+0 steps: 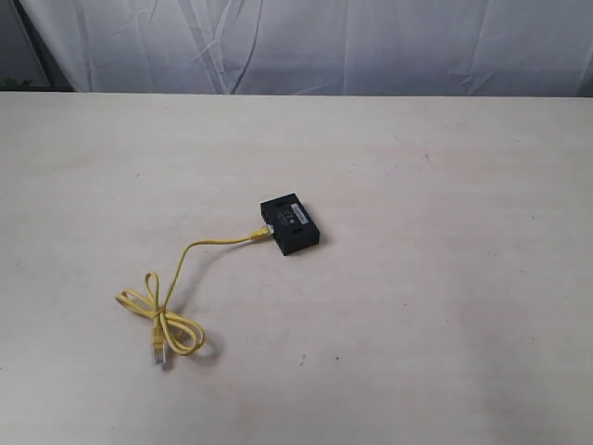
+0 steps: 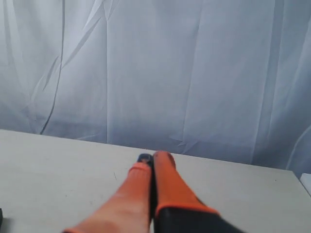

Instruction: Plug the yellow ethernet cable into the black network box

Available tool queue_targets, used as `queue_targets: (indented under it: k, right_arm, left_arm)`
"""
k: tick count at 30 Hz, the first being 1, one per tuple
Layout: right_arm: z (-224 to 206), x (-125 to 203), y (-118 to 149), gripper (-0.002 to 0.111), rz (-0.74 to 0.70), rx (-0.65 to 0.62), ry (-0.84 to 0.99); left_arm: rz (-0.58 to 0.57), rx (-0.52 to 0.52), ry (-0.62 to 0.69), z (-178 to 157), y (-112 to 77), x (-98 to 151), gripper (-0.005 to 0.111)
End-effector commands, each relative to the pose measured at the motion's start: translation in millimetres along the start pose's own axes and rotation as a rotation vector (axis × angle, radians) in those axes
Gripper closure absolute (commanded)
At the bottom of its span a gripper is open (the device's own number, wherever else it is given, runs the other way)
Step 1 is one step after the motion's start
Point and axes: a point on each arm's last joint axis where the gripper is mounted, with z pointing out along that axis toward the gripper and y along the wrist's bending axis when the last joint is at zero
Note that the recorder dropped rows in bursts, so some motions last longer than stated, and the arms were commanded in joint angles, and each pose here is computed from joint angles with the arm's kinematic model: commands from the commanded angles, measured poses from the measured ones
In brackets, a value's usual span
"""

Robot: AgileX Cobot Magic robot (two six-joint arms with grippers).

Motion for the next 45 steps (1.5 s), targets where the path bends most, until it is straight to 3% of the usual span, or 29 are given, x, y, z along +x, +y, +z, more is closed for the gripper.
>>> queue_targets:
  k: [1,8,23,29,33,45]
  right_arm:
    - [-9.4,5.9,-0.8,0.109,0.007,0.022,-0.112]
    - [-11.7,12.8,-0.1,0.109,0.123,0.014,-0.077]
    - [-11.7,12.8,-0.1,0.109,0.125,0.014,-0.077]
    - [-11.7,12.8,-0.1,0.109,0.125,0.014,-0.077]
    - [-11.7,12.8,-0.1,0.109,0.125,0.014,-0.077]
    - [-11.7,12.8,-0.1,0.109,0.125,0.014,-0.077]
  left_arm:
    - [-0.049,-0.025,-0.107,-11.6,0.3,4.8,0.107]
    - [-0.041,-0.034,-0.164,-21.9,0.7,1.3,0.107]
    - [-0.038,-0.035,-0.168,-21.9,0.8,1.0,0.107]
    - [-0.174,-0.023,-0.155,-25.9,0.0,5.6,0.107]
    - [-0.158,-0.055,-0.173,-34.2,0.8,17.6,0.107]
    - [-0.269,-0.215,-0.184,-47.3,1.1,82.2,0.107]
